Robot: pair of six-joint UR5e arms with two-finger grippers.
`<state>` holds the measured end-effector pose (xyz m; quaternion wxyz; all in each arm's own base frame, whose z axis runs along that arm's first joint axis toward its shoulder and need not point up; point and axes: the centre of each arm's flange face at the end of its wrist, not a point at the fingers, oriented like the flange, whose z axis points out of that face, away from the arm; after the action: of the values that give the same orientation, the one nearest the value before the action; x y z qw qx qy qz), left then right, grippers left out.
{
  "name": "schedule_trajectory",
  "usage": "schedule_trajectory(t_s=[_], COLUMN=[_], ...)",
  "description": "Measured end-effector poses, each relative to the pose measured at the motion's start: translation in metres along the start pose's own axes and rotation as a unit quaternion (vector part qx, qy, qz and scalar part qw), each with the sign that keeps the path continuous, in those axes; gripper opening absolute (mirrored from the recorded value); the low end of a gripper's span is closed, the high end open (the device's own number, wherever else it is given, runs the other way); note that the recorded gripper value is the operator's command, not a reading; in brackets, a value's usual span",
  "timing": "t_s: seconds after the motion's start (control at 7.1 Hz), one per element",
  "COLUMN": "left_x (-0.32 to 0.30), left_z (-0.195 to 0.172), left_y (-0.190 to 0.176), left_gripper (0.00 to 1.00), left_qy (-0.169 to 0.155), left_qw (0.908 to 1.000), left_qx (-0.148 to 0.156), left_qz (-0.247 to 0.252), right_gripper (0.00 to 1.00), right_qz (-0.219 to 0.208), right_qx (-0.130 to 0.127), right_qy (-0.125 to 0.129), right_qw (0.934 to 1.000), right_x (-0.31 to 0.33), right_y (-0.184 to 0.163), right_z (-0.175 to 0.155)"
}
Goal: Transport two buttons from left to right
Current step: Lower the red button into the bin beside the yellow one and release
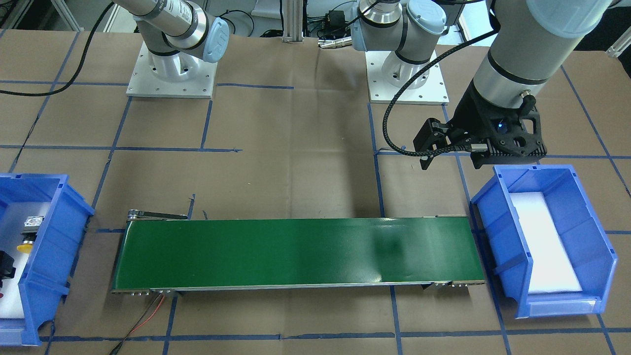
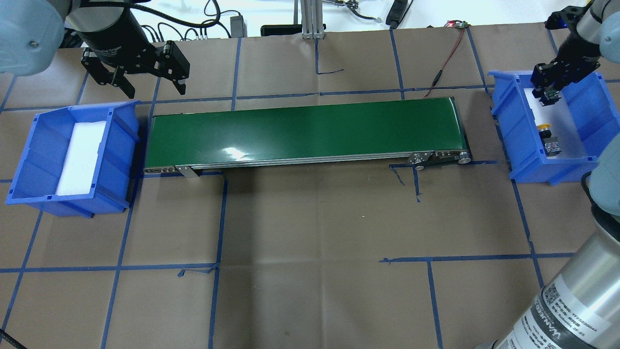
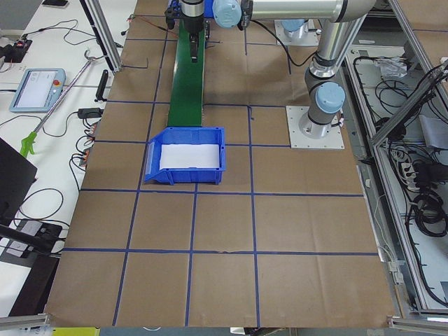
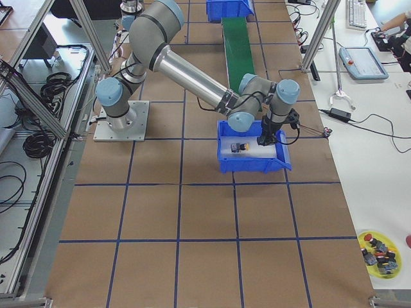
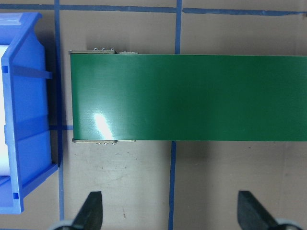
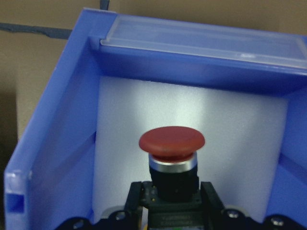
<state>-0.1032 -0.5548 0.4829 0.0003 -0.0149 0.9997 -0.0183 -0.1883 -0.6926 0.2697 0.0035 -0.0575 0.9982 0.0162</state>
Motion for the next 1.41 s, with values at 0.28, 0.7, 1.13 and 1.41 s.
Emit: schedule_trajectory(t_s=[0.28, 0.7, 1.13, 1.41], left_x=[0.0, 0.0, 0.0, 0.0], left_z=[0.0, 0.0, 0.0, 0.0], left_y=[0.0, 0.0, 0.0, 0.0], left_gripper=[1.0, 1.0, 1.0, 1.0], left_qy=[0.0, 0.0, 0.0, 0.0], left_qw=[1.0, 1.0, 1.0, 1.0], left_qx=[0.0, 0.0, 0.0, 0.0], left_qz=[0.0, 0.0, 0.0, -0.001], right_gripper=[0.04, 0.64, 0.91, 0.91], right_qz=[0.002, 0.004, 0.004, 0.005], right_qx=[-0.007, -0.013, 0.019, 0.025], right_qy=[-0.001, -0.006, 0.011, 0.015], right_qw=[1.0, 0.9999, 0.9998, 0.9996], right_x=[0.002, 0.002, 0.006, 0.006], right_y=[0.003, 0.005, -0.002, -0.004], right_z=[0.014, 0.03, 0.026, 0.02])
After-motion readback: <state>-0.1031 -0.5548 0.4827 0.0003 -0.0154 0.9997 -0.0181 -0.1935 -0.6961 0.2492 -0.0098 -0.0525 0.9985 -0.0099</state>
